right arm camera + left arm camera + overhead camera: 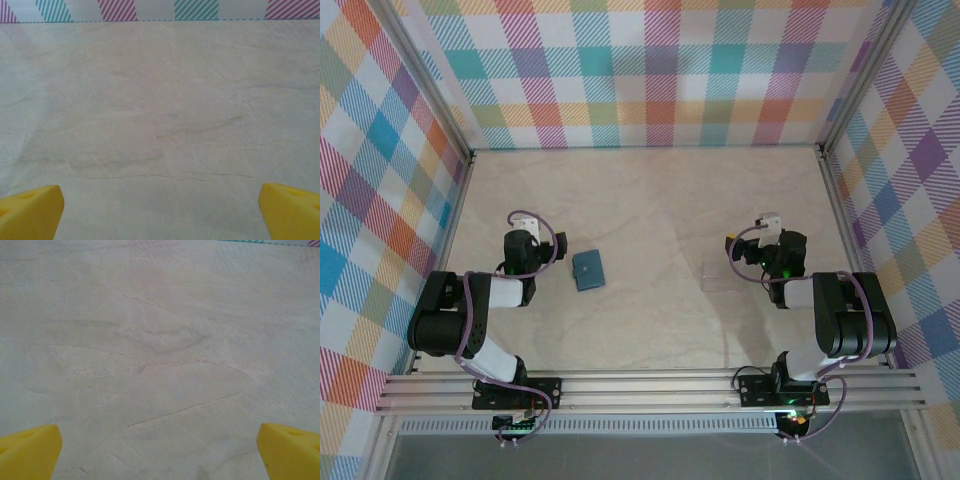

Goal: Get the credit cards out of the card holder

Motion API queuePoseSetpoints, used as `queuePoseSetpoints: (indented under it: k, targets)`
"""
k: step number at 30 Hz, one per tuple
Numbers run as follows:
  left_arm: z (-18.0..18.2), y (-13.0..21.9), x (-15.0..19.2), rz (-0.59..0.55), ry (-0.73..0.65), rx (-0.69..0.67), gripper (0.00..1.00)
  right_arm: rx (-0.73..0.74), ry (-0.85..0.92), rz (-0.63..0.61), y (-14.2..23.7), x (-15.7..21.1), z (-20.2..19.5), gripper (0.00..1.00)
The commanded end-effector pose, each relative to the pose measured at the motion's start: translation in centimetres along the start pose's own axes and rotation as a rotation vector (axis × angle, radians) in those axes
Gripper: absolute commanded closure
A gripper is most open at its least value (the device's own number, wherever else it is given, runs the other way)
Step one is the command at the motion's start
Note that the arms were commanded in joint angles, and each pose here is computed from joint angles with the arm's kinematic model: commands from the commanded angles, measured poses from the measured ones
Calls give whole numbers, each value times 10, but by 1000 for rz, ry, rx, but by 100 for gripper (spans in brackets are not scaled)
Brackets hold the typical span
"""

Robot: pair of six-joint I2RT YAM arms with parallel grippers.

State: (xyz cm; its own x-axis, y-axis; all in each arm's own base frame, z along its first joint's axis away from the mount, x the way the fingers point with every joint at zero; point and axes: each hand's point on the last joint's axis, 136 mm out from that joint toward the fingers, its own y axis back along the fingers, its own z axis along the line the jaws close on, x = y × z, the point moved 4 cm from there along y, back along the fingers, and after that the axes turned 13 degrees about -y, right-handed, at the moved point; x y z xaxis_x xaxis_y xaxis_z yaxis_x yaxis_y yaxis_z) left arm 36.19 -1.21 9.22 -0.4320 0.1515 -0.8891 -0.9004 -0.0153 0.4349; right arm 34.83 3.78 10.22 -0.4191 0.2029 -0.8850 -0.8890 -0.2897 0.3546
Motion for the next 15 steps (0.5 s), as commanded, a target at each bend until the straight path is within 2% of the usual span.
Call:
queuePoseSetpoints:
  k: [1, 11, 14, 15]
  targets:
    - [-2, 1, -3, -23, -10, 14, 0, -24, 15, -27, 0, -8, 3, 0]
    - [-2, 1, -3, -24, -10, 14, 0, -17, 7, -25, 0, -8, 1, 0]
    - [-2, 1, -3, -23, -10, 13, 0, 129, -59, -28, -4, -14, -18, 0]
    - [-3, 1, -2, -22, -10, 14, 0, 136, -64, -31, -3, -15, -19, 0]
